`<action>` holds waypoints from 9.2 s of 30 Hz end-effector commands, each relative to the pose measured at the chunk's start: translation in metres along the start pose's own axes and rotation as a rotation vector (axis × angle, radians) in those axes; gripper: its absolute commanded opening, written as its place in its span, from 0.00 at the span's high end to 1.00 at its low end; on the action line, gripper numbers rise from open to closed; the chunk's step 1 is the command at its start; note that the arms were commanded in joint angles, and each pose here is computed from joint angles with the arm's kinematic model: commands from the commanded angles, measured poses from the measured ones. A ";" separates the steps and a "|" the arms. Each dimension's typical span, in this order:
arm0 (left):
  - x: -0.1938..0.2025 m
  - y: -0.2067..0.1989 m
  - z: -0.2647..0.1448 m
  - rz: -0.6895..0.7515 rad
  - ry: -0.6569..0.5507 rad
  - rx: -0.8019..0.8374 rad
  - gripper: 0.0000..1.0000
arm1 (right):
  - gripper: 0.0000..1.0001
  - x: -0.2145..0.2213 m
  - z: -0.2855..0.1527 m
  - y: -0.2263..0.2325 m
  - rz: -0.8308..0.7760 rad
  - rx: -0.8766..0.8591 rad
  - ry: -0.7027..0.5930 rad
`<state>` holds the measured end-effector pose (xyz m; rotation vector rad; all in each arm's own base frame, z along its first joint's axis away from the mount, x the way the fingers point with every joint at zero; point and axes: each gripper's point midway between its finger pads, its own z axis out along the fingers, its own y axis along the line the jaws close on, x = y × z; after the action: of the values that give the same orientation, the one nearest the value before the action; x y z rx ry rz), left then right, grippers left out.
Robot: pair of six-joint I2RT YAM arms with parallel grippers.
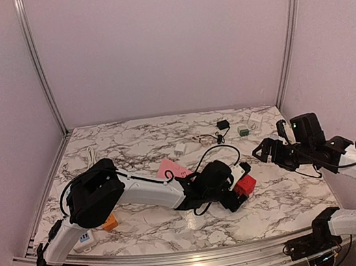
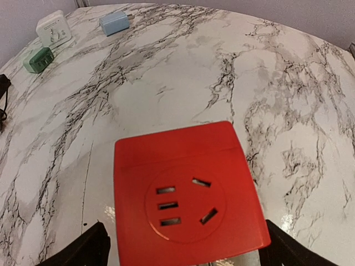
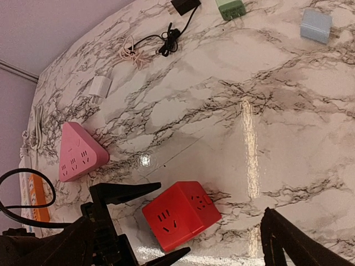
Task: Insert the plug
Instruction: Pick up the plug at the center of the board, then pass from the left arm to the right, then move the socket to the center of the board, then insert the plug into the socket slot.
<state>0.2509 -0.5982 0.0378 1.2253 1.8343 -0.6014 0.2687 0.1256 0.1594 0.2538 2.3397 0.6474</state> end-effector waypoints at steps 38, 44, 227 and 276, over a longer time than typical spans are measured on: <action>-0.046 0.031 -0.046 0.093 -0.294 -0.039 0.92 | 0.02 0.021 0.010 0.012 0.030 -0.124 0.081; -0.058 0.043 -0.076 0.270 -0.372 -0.257 1.00 | 0.02 0.025 0.006 0.031 0.068 -0.225 0.120; 0.102 0.206 -0.153 -0.954 0.087 -0.436 0.53 | 0.88 -0.019 0.039 0.125 -0.404 -0.348 0.024; 0.085 0.195 -0.231 -0.895 -0.055 -0.569 0.02 | 0.91 0.085 0.115 0.188 -0.653 -0.291 0.198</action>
<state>0.3253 -0.3061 0.0933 -0.0117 2.2757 -0.5082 0.2775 0.3440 0.1142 -0.7286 2.3364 0.6314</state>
